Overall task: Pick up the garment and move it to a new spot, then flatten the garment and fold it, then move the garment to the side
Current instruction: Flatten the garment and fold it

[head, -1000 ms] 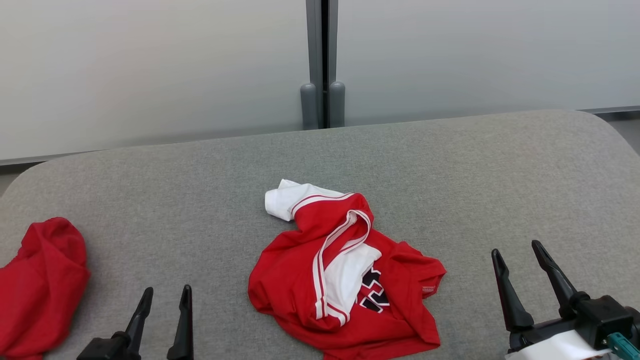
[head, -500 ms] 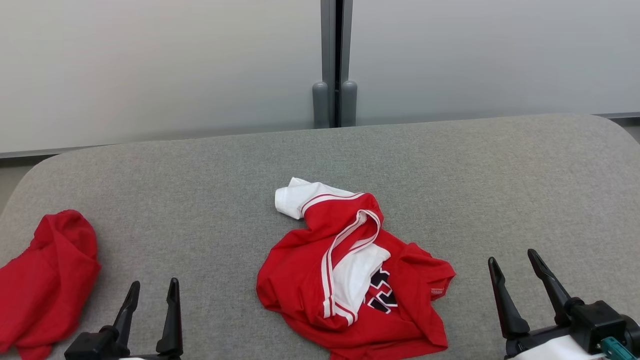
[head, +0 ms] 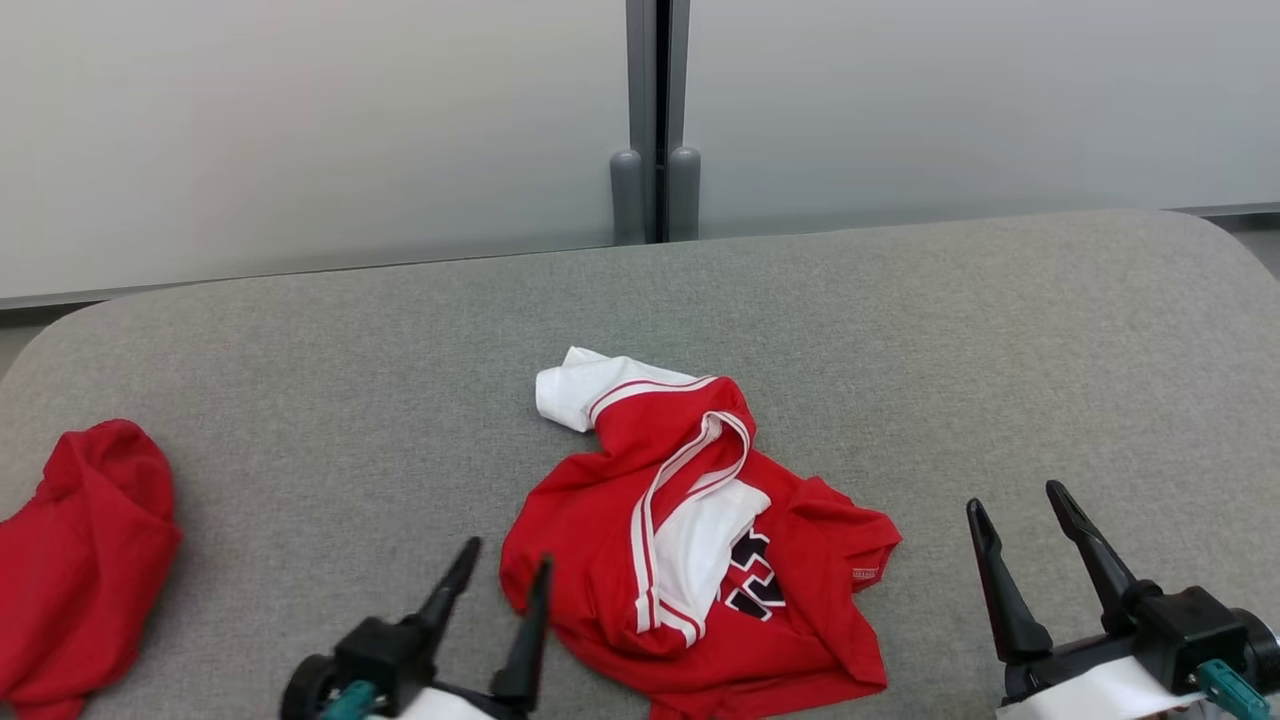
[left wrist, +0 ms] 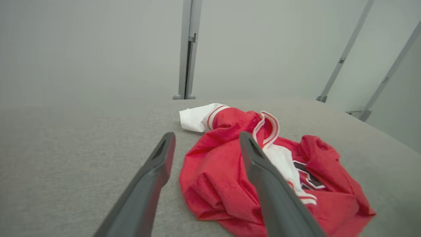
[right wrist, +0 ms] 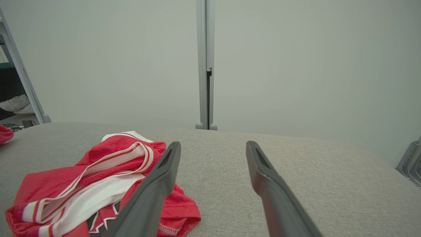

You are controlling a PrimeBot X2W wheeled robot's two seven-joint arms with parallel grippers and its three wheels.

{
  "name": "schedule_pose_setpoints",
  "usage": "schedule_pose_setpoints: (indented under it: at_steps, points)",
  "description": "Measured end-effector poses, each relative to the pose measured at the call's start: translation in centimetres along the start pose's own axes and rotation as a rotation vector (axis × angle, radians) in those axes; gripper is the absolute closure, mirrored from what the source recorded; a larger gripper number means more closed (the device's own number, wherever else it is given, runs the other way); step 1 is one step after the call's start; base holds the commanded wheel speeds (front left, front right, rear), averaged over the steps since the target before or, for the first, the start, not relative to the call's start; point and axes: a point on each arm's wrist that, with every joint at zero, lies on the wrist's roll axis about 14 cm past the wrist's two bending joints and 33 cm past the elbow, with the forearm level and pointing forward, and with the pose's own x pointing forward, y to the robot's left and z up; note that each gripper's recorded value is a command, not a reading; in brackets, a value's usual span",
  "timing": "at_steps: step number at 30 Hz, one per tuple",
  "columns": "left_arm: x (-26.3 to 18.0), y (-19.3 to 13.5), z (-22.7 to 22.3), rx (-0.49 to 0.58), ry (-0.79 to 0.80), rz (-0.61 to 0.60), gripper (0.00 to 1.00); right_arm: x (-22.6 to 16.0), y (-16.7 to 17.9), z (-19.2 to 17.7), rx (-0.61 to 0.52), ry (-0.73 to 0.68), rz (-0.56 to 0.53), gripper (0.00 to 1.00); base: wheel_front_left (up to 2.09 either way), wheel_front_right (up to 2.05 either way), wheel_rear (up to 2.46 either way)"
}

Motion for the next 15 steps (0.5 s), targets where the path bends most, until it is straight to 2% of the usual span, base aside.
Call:
schedule_pose_setpoints:
  at_steps: [4, 6, 9, 13, 14, 15]
  points:
    - [1.4, -6.2, -3.0, -0.009, 0.15, -0.202, 0.0, 0.5, -0.1, 0.2, 0.002, -0.008, -0.002, 0.0, 0.0, 0.0, 0.0]
    - [1.6, -8.0, -4.9, 0.013, 0.237, -0.271, 0.0, 0.5, -0.2, 0.2, 0.007, -0.007, -0.006, 0.0, 0.0, 0.0, 0.0]
    - [2.1, -8.9, -6.9, 0.049, 0.325, -0.305, 0.0, 0.1, -0.8, -0.1, 0.014, 0.002, -0.032, 0.0, 0.0, 0.0, 0.0]
    - [2.5, -8.2, -8.9, 0.078, 0.402, -0.268, 0.0, -0.7, -2.1, -0.3, 0.015, 0.012, -0.082, 0.0, 0.0, 0.0, 0.0]
    - [2.6, -8.1, -9.1, 0.082, 0.41, -0.264, 0.28, -0.9, -2.4, -0.3, 0.014, 0.014, -0.092, 0.0, 0.0, 0.0, 0.0]
    - [2.8, -7.7, -9.2, 0.081, 0.407, -0.251, 0.72, -1.0, -2.6, -0.4, 0.014, 0.016, -0.101, 0.0, 0.0, 0.0, 0.0]
